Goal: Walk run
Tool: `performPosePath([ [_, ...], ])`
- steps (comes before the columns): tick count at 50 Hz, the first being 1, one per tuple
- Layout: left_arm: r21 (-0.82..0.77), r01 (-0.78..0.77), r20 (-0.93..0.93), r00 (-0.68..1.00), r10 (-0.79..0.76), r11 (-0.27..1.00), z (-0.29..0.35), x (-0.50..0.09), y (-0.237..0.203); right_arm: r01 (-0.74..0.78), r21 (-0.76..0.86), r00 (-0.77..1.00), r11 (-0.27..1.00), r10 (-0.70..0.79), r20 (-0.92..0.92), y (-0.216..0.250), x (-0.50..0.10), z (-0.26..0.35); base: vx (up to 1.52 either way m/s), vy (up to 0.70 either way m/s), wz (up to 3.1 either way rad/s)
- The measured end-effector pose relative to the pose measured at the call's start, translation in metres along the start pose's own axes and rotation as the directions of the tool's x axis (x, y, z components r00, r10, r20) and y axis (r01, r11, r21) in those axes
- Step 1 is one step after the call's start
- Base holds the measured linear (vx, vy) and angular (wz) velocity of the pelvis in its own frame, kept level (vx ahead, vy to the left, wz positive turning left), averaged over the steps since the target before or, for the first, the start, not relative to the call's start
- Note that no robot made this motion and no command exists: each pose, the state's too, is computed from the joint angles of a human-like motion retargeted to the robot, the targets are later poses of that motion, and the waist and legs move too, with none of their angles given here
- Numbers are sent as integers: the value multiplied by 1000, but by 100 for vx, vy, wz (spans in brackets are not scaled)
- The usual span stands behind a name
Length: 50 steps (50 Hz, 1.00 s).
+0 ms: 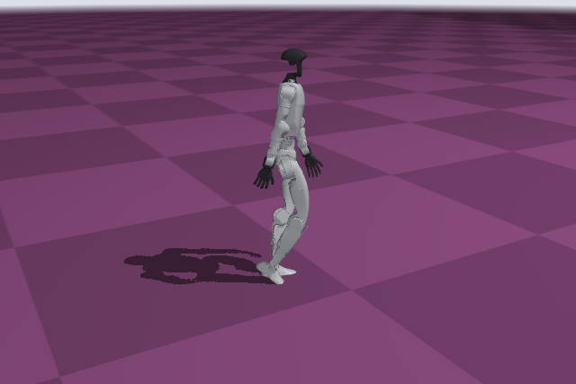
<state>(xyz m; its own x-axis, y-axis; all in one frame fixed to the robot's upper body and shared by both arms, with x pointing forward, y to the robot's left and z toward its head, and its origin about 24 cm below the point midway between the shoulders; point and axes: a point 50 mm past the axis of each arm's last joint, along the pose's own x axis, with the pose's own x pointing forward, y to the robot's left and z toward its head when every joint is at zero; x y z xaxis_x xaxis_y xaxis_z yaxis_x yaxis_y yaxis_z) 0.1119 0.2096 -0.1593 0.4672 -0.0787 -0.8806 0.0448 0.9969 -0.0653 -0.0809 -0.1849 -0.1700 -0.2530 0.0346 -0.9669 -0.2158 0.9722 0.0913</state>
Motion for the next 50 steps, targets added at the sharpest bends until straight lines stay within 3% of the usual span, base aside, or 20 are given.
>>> performPosePath([
  [7,211,14,293,953,-77,977,103,7,0,-94,16,989,995,95,-111,18,0,-31,78,-21,147],
  [12,230,-48,316,948,-29,972,105,4,10,-82,-73,993,994,76,-87,9,-1,-17,78,-41,18],
  [18,126,-14,39,999,9,992,17,0,9,53,-102,999,993,-54,-2,-21,-4,14,93,-33,74],
  [22,34,14,-357,934,-1,999,-82,-26,-5,92,13,994,996,-93,63,-34,-8,33,101,-42,91],
  [26,-23,20,-557,830,-29,1000,-137,-56,-15,65,105,990,992,-77,121,-46,-17,64,89,-38,25],
  [32,-116,108,-578,801,-156,987,-175,-79,-48,179,97,926,979,-201,320,-79,-42,128,64,-21,-18],
  [41,-203,62,-646,742,-181,977,-199,-99,-60,431,67,752,900,-399,524,-127,-85,177,71,-15,54],
  [45,-285,35,-641,736,-218,958,-199,-99,-67,415,47,785,909,-384,486,-125,-81,172,88,-12,38],
  [50,-314,54,-560,796,-231,948,-185,-86,-67,259,-18,884,966,-230,406,-89,-54,149,103,-16,-67],
])
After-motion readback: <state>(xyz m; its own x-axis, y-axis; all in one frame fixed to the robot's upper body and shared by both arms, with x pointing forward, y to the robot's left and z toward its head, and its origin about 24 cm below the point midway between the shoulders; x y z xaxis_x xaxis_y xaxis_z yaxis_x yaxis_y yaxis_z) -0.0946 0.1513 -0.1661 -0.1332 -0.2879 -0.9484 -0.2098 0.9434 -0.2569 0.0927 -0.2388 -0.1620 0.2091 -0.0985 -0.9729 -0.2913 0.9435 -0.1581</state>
